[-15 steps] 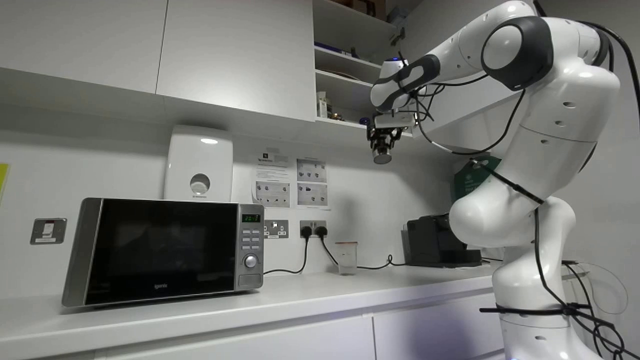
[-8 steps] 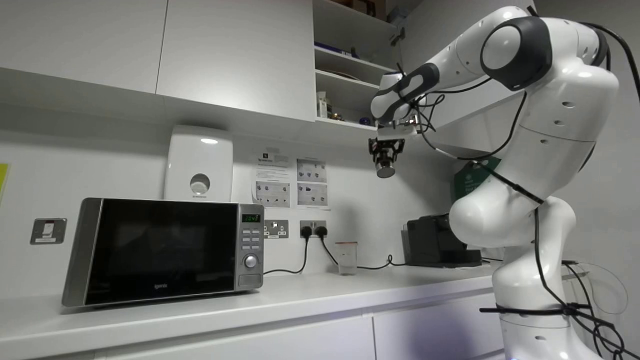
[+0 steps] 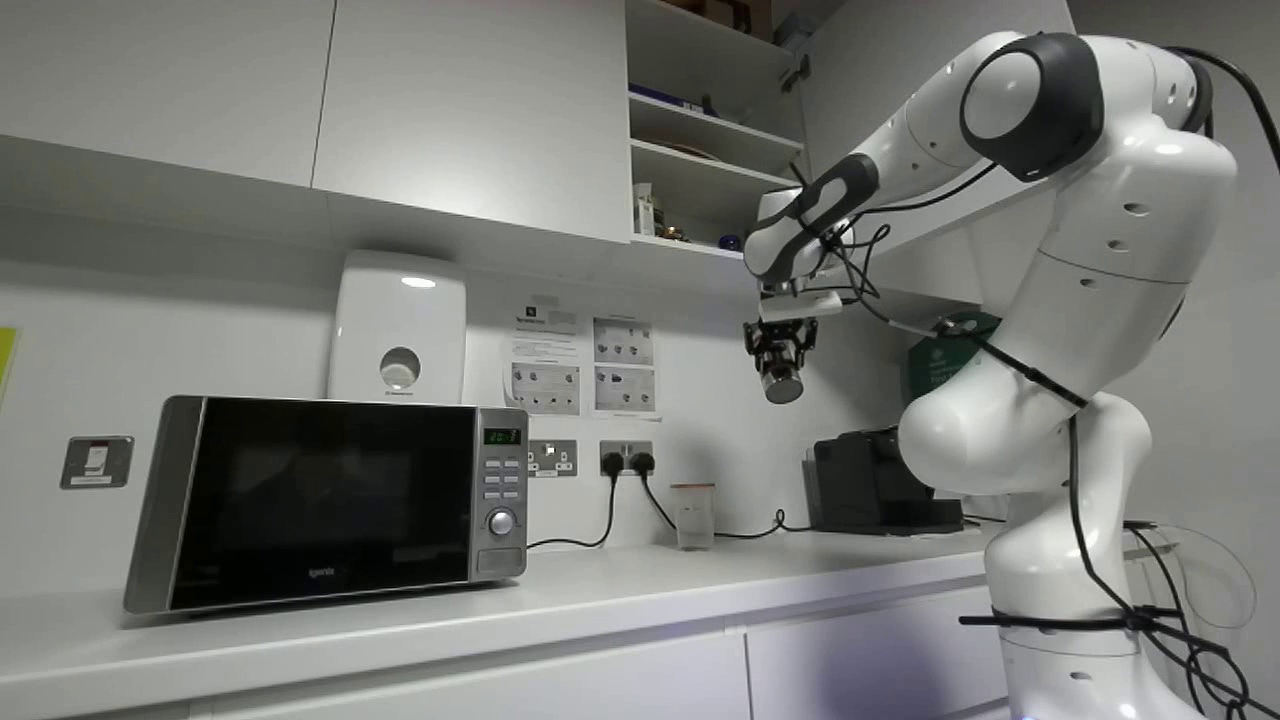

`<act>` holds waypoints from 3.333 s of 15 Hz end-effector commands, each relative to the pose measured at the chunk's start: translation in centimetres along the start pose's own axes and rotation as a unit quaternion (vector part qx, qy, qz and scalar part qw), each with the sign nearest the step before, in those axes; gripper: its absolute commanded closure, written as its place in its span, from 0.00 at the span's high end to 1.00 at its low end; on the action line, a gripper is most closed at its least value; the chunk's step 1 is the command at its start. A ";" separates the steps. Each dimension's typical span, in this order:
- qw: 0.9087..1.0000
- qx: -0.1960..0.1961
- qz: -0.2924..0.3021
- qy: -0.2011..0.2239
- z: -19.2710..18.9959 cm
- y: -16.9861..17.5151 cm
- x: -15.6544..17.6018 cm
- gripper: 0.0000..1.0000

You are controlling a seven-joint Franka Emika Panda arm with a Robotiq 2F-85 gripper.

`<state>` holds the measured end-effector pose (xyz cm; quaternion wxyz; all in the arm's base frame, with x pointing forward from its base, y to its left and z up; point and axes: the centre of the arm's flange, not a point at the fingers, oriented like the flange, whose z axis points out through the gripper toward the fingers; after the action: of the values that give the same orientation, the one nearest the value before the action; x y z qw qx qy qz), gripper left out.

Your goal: Remove the object from the shelve and put it on the base top

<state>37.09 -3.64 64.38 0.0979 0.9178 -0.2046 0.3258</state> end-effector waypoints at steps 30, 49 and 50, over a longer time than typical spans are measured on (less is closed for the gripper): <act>0.999 0.026 -0.020 -0.033 10.6 -2.4 -5.2 0.74; 0.998 0.056 -0.018 0.023 21.2 -3.6 -10.3 0.49; 0.998 0.050 -0.019 0.032 21.7 -3.5 -10.6 0.49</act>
<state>42.58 -3.83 43.14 0.0465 0.9263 -0.1601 0.3380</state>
